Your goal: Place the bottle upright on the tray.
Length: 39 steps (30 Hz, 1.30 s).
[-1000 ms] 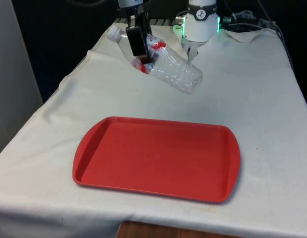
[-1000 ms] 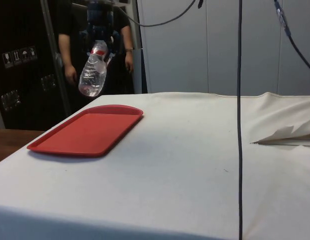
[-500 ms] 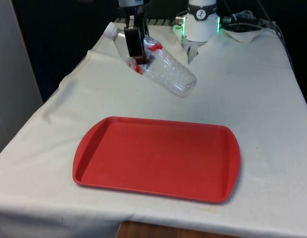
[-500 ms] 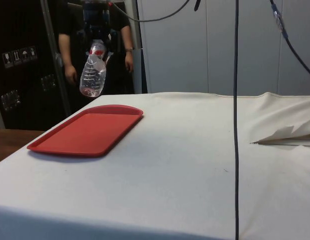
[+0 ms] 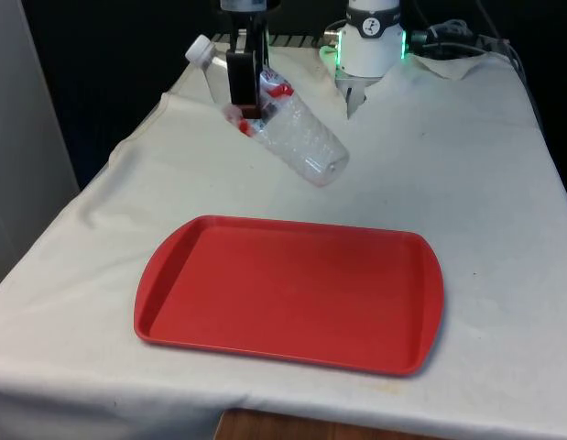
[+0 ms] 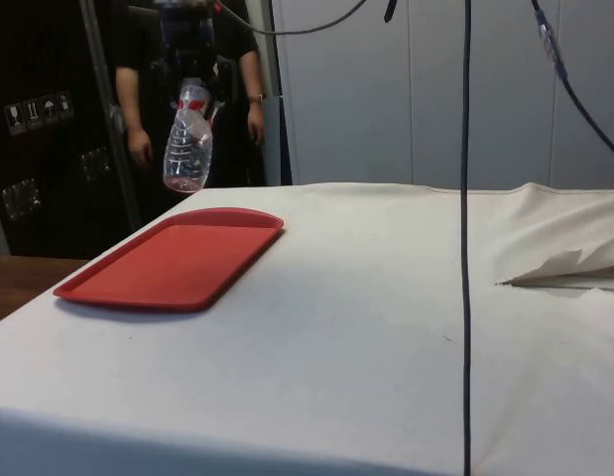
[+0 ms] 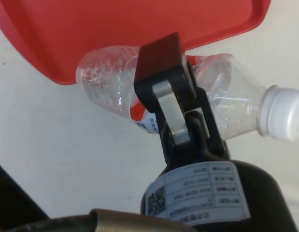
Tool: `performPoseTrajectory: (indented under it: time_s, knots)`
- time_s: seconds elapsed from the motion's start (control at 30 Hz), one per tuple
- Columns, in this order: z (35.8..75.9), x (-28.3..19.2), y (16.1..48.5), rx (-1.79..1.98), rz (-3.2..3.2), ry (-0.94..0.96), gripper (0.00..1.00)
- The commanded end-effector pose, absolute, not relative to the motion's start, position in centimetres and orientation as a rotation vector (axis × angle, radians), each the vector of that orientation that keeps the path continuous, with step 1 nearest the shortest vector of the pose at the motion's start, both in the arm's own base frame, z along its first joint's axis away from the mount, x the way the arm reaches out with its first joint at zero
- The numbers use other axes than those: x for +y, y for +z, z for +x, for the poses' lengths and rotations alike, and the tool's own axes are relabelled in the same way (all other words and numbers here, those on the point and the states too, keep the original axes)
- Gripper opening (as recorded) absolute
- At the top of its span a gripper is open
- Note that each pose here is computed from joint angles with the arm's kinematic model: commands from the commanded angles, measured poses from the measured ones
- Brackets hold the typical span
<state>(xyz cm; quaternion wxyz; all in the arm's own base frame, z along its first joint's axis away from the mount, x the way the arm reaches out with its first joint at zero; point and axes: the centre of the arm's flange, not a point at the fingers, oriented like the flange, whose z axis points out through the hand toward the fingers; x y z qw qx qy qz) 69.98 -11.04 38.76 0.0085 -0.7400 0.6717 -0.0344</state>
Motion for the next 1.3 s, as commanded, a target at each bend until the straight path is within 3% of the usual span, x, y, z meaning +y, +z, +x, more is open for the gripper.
performPoseTrajectory:
  time_s: [0.0, 1.27]
  knots:
    - [70.2, -10.9, 38.9, 2.109, -2.306, -0.136, 0.14]
    - [71.4, -9.3, 39.0, 2.252, -2.371, -0.467, 0.14]
